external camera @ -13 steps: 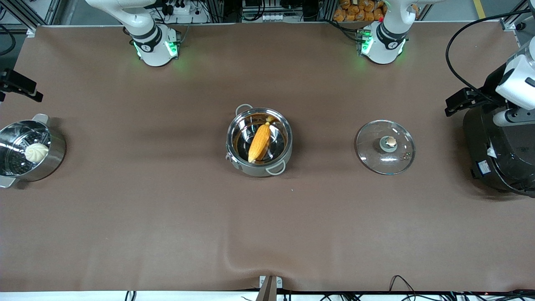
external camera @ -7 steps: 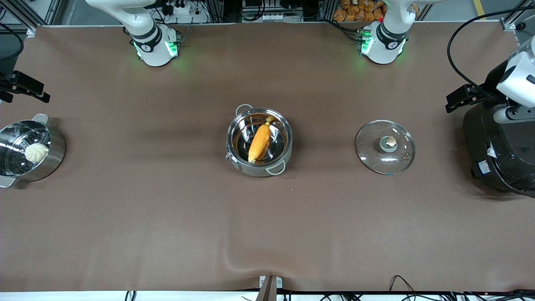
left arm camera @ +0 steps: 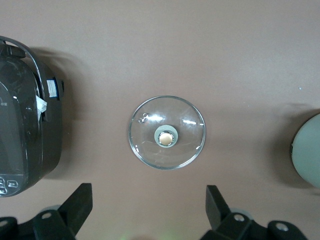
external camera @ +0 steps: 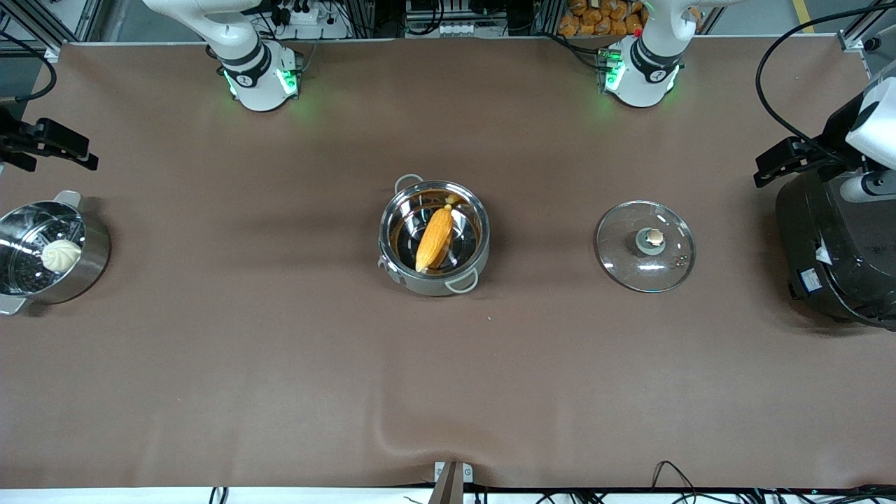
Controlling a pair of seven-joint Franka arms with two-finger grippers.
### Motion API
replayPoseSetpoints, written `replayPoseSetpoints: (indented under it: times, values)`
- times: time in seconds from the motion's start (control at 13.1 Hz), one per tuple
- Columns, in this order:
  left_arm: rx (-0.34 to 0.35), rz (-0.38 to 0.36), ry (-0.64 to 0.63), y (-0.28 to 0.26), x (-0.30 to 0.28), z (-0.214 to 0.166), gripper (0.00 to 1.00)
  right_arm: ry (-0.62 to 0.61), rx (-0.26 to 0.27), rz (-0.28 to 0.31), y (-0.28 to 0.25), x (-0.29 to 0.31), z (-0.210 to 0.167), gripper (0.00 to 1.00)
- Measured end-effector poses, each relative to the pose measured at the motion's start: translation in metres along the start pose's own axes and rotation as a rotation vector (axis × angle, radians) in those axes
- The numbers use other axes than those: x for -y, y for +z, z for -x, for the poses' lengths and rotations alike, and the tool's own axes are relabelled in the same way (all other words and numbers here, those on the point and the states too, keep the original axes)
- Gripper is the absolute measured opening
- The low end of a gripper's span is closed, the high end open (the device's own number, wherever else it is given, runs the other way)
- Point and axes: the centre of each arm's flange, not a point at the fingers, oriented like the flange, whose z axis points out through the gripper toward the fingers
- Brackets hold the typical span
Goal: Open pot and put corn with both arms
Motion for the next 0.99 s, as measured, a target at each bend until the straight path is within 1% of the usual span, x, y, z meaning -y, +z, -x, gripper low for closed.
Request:
replayPoseSetpoints:
  times: [0.61,0.99]
  values:
    - [0.001,0.000,-0.008,0.0007,0.0045,-0.0013,1.00,0.002,0.027,0.003,0.0041,-0.0005,0.0022,1.00]
    - [0.002,0.000,-0.004,0.0006,0.0022,-0.0008,1.00,0.012,0.041,0.017,0.0094,-0.0024,0.0018,1.00]
